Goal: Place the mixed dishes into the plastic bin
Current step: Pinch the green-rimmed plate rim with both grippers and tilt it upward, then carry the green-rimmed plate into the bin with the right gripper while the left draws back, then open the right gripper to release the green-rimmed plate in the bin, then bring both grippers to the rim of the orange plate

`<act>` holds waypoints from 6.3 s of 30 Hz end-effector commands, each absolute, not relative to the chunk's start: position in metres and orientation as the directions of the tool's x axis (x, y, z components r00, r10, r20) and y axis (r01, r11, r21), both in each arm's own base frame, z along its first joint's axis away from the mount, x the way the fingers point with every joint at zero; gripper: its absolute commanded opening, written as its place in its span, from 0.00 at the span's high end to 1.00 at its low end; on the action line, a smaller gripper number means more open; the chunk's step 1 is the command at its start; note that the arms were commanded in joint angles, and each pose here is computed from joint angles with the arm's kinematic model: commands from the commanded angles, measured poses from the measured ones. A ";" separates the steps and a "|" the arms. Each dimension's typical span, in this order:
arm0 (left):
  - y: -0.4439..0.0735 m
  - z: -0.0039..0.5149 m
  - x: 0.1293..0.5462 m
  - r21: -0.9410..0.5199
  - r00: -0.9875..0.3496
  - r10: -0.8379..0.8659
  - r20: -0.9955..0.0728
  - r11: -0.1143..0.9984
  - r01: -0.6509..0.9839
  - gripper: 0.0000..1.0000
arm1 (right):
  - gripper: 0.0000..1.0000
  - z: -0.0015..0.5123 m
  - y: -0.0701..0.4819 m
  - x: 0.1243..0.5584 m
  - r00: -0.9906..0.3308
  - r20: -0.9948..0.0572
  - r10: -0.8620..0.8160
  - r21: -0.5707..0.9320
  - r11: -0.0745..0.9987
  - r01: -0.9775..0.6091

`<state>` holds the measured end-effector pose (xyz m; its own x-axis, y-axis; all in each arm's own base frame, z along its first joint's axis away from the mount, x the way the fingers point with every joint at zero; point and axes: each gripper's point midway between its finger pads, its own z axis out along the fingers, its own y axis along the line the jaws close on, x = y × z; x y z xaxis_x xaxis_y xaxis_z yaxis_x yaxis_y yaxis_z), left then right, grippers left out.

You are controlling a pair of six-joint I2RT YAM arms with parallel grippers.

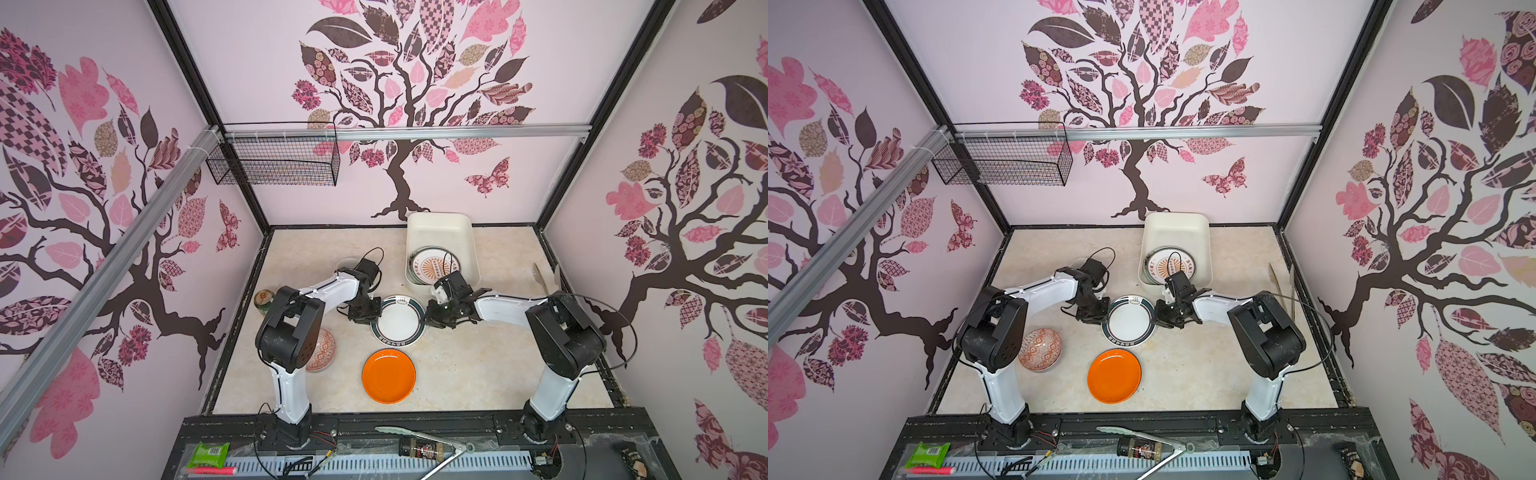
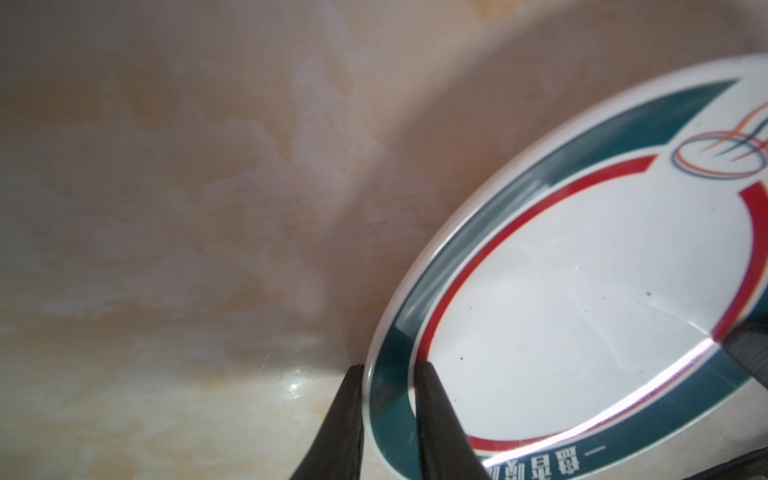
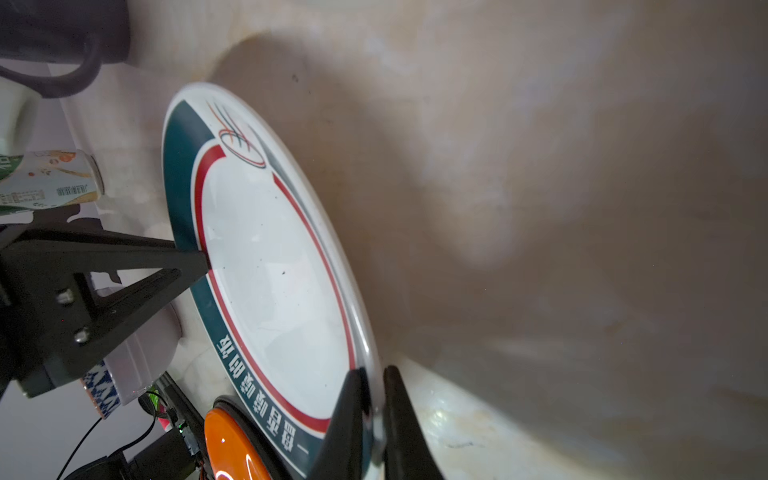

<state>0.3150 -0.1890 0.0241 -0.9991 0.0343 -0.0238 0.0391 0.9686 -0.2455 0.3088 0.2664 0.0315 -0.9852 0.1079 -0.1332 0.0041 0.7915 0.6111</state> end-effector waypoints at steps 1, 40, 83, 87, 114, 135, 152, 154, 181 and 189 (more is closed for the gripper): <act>-0.205 0.036 0.313 -0.291 -0.996 0.077 -0.054 0.952 0.090 0.74 | 1.00 0.034 0.264 0.298 -0.986 -0.140 0.090 0.587 0.809 -0.010; -0.167 0.169 0.313 -0.328 -0.939 -0.038 -0.342 0.941 0.082 0.08 | 1.00 0.207 0.193 0.361 -0.859 -0.378 0.344 0.714 0.699 -0.035; -0.161 0.118 0.286 -0.289 -0.991 -0.018 -0.134 0.957 0.022 0.08 | 0.76 0.066 0.135 0.501 -0.895 -0.181 0.409 0.660 0.725 0.197; -0.163 0.116 0.288 -0.296 -0.991 -0.010 -0.131 0.955 0.029 0.08 | 0.64 0.076 0.134 0.497 -0.897 -0.192 0.399 0.651 0.735 0.187; -0.167 0.129 0.252 -0.368 -0.982 -0.005 -0.189 0.927 0.066 0.08 | 0.53 0.121 0.181 0.464 -0.921 -0.345 0.182 0.338 0.939 0.059; -0.146 0.140 0.200 -0.399 -0.966 -0.013 -0.258 0.912 0.094 0.08 | 0.53 0.068 0.214 0.407 -0.962 -0.212 0.171 0.265 0.958 0.112; -0.154 0.134 0.195 -0.428 -0.975 0.033 -0.219 0.895 0.127 0.07 | 0.54 0.085 0.209 0.332 -0.958 -0.224 0.177 0.238 0.963 0.123; -0.155 0.132 0.195 -0.426 -0.977 0.038 -0.208 0.896 0.126 0.07 | 0.54 0.087 0.204 0.325 -0.958 -0.230 0.172 0.233 0.965 0.117; -0.148 0.074 0.144 -0.279 -0.996 -0.082 0.018 0.957 -0.084 0.23 | 0.53 0.076 0.294 0.153 -0.981 -0.147 -0.128 0.366 0.914 -0.174; -0.148 0.064 0.125 -0.241 -0.995 -0.100 -0.014 0.966 -0.094 0.32 | 0.53 0.064 0.288 0.142 -0.981 -0.122 -0.148 0.373 0.910 -0.183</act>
<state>0.1284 -0.1534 0.0764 -0.9989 -0.0419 -0.0230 -0.0341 0.9616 -0.2724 0.1441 0.2837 0.0633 -0.9803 -0.1498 -0.1290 -0.1867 0.9158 0.3555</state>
